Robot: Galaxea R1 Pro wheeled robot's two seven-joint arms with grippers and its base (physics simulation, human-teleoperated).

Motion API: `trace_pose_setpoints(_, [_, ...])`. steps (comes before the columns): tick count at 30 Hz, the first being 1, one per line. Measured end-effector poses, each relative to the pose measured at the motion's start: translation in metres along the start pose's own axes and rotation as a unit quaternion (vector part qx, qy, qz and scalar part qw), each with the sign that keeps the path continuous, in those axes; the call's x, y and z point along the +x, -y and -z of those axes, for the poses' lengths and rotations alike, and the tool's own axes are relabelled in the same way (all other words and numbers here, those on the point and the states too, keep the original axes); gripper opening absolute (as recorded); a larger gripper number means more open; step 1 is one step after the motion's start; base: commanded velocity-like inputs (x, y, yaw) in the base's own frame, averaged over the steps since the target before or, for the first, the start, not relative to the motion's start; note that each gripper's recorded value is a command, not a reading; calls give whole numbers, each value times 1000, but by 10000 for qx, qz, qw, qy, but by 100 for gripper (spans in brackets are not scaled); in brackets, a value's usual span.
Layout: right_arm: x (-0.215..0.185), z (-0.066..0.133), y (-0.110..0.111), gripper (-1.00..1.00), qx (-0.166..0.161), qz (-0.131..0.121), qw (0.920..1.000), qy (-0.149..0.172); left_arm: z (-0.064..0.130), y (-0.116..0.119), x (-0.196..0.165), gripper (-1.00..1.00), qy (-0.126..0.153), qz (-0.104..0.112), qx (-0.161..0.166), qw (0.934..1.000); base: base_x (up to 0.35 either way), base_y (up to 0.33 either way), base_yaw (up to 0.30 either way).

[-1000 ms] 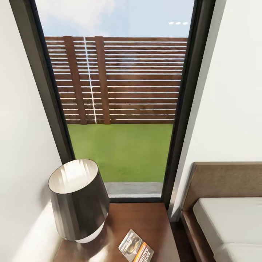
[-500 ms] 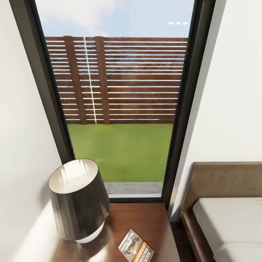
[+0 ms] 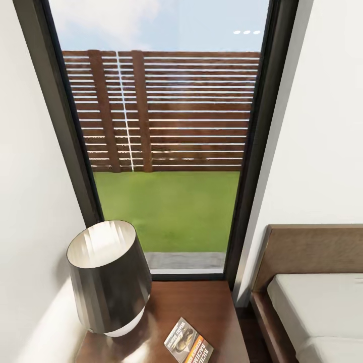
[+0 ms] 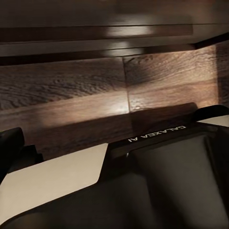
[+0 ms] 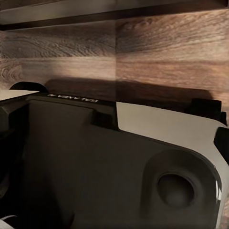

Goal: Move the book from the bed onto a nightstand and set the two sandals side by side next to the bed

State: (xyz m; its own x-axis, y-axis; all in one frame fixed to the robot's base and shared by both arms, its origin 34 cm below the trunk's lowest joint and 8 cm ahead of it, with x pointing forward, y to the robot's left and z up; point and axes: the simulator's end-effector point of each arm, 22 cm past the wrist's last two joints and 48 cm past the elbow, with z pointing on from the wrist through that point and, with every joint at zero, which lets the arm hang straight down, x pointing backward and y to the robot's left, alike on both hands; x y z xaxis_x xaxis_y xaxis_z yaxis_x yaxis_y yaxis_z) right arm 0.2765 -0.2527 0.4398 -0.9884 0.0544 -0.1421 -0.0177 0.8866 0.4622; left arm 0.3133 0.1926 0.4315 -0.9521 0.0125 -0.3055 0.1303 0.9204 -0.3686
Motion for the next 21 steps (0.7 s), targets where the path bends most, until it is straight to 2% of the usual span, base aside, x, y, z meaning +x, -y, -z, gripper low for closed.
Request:
trace_pose_setpoints(11, [1, -2, -4, 100, -33, 25, 10000, -24, 0, 1, 0, 100, 3, -8, 11, 10000, 0, 0, 0])
trace_pose_setpoints(16, [3, -8, -17, 100, -127, 37, 9999, -39, 0, 1, -1, 100, 3, -10, 12, 10000, 0, 0, 0])
trace_pose_setpoints(21, [3, -10, -19, 100, -145, 32, 9999, -36, 0, 1, -1, 100, 6, -11, 12, 10000, 0, 0, 0])
